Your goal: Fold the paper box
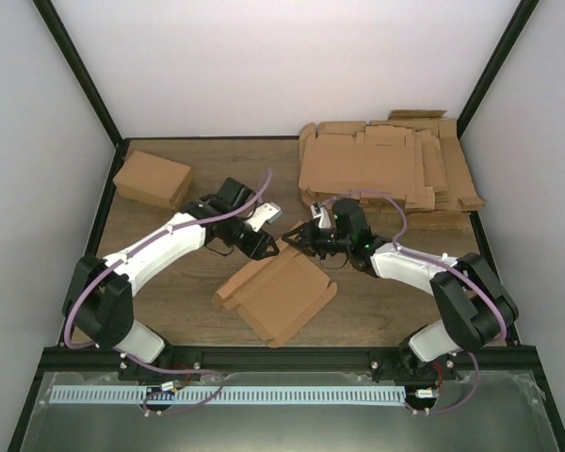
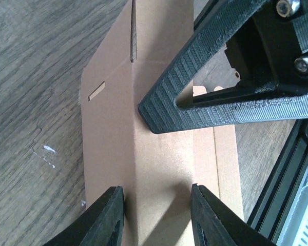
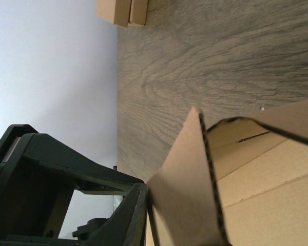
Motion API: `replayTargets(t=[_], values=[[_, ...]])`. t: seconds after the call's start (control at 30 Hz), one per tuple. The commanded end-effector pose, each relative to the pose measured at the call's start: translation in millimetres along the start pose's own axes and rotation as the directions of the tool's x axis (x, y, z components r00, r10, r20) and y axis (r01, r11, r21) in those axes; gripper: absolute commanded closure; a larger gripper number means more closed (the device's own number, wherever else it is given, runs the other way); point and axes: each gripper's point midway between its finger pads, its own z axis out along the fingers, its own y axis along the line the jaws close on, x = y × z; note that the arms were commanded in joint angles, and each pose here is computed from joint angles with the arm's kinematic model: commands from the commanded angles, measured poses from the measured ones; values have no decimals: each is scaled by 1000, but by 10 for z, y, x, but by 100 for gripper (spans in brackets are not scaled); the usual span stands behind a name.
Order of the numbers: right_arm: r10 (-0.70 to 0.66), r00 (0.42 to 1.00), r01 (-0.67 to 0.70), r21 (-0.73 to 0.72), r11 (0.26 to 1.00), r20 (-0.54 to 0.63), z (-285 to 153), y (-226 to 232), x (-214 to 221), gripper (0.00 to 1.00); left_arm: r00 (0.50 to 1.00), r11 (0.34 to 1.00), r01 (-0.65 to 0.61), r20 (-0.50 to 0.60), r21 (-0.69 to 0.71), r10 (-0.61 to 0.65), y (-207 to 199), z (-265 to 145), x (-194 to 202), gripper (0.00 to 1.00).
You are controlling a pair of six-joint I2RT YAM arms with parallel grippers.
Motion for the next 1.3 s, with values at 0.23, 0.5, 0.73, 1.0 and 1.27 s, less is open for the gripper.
replayTargets(t=[0.23, 0.5, 0.73, 1.0, 1.27], values=[[-111, 993, 107, 82, 991, 46, -80, 0, -166, 69, 997, 999, 26, -74, -41, -29, 168, 114, 188, 65], [-199, 976, 182, 166, 969, 85, -285, -20, -286, 50, 996, 998, 34, -86, -45, -38, 213, 174, 206, 68], [-368, 918, 311, 311, 898, 145, -505, 26, -492, 51, 997, 999, 34, -73, -24, -36, 169, 154, 178, 67], [-415, 907, 364, 359, 860, 74, -390, -35, -578, 78, 997, 999, 40, -62, 14, -39, 100, 144, 152, 67], [-368, 930, 339, 404, 850, -6, -279, -287, -520, 99, 997, 999, 43, -63, 13, -42, 102, 140, 176, 67]])
